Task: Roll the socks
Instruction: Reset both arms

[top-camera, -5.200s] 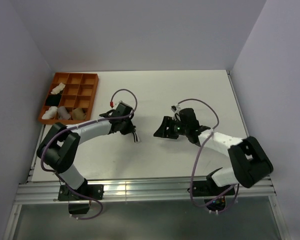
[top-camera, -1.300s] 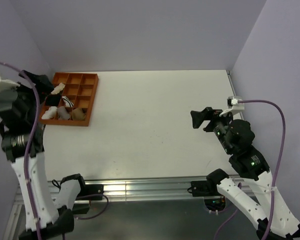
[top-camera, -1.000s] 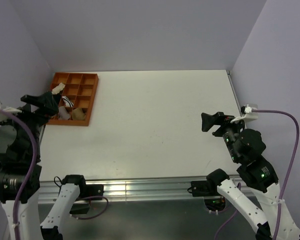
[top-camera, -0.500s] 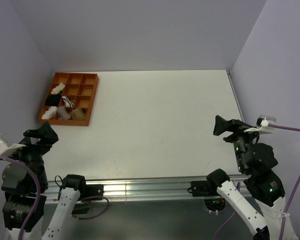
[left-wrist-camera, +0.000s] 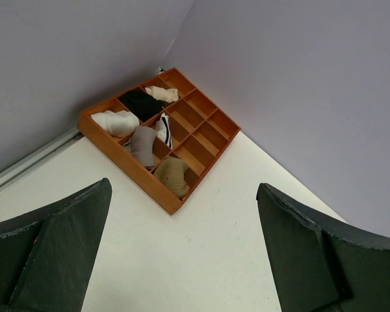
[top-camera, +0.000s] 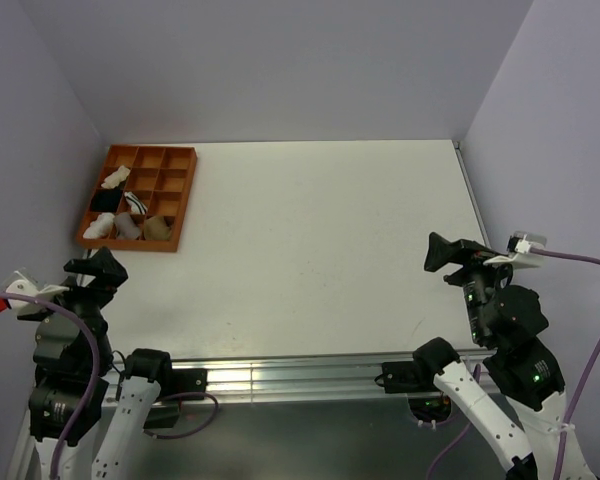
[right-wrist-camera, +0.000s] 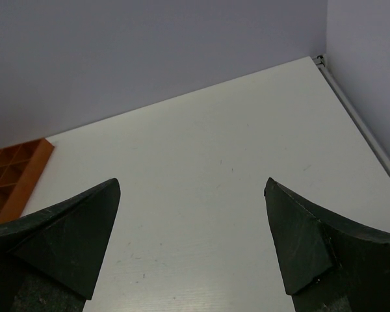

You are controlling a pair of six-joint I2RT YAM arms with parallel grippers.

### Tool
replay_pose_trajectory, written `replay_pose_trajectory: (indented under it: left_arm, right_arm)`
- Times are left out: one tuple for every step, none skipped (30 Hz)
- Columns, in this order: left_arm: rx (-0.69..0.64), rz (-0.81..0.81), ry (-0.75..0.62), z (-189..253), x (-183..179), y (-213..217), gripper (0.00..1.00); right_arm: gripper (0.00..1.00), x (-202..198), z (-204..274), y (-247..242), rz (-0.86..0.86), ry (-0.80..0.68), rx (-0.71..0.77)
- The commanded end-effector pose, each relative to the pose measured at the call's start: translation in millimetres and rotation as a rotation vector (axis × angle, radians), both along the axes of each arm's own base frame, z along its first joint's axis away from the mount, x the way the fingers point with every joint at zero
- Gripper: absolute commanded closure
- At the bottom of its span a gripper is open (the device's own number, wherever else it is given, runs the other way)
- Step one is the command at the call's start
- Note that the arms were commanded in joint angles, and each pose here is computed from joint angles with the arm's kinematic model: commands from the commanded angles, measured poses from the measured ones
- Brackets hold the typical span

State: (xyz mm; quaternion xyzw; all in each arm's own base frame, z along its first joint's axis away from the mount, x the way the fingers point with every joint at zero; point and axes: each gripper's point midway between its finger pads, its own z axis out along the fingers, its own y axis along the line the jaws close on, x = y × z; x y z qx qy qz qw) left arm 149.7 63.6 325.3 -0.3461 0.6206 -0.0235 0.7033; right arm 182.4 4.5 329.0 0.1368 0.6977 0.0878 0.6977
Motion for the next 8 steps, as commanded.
replay_pose_trajectory:
  left_arm:
    - [-0.030, 0.024, -0.075, 12.2, 0.9, 3.1, 0.00]
    - [-0.030, 0.023, -0.068, 9.5, 2.8, 2.5, 0.01]
    - [-0.031, 0.017, -0.073, 9.6, 3.8, 1.4, 0.01]
    - [-0.029, 0.017, -0.073, 9.9, 4.5, 1.4, 0.01]
    - [-0.027, 0.015, -0.068, 7.6, 6.0, 0.9, 0.01]
    - [-0.026, 0.015, -0.066, 6.9, 6.9, 0.8, 0.01]
    - [-0.026, 0.017, -0.068, 7.3, 7.2, 1.0, 0.01]
    - [-0.024, 0.017, -0.065, 6.3, 8.0, 0.9, 0.01]
  right_arm:
    - [0.01, -0.5, 8.7, -6.0, -0.028, -0.042, 0.002]
    - [0.01, 0.3, 7.9, -5.9, -0.030, -0.042, 0.002]
    - [0.01, 0.3, 8.2, -5.9, -0.030, -0.043, 0.002]
    - [0.01, 0.6, 8.0, -5.5, -0.028, -0.043, 0.002]
    - [0.01, 0.8, 7.7, -5.4, -0.028, -0.043, 0.002]
    - [0.01, 1.0, 7.1, -5.2, -0.028, -0.042, 0.002]
    - [0.01, 0.2, 8.1, -5.7, -0.028, -0.047, 0.004]
    - [0.01, 0.4, 7.8, -5.8, -0.029, -0.048, 0.001]
